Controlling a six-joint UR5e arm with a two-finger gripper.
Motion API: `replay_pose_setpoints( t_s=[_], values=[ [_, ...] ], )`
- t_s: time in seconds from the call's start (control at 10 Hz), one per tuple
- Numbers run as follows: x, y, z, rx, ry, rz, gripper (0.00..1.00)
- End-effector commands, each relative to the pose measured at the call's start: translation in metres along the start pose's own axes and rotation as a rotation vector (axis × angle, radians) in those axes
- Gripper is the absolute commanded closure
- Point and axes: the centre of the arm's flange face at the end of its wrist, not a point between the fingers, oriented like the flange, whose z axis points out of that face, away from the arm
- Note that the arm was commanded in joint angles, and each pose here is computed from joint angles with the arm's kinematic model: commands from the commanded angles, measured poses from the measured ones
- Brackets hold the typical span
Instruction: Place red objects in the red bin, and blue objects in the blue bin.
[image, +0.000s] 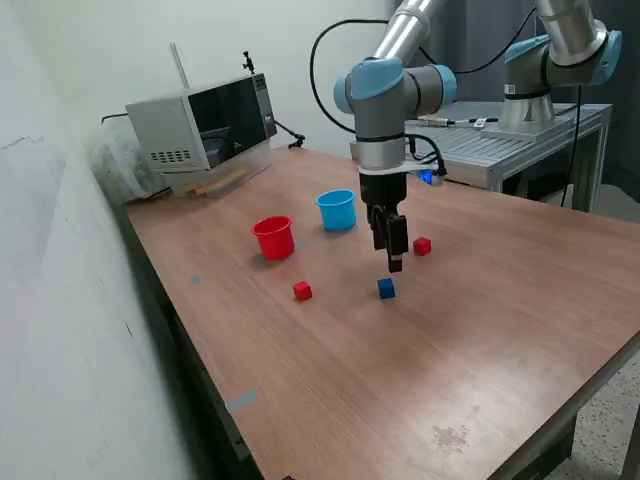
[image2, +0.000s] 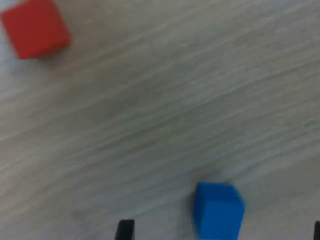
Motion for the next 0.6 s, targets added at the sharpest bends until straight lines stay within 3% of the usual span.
replay_pose_setpoints(
  t_s=[0.0, 0.5],
  values=[
    [0.028, -0.008, 0.021, -0.012, 0.011, -0.036, 0.0],
    [0.031, -0.004, 0.035, -0.019, 0.014, -0.036, 0.0]
  ],
)
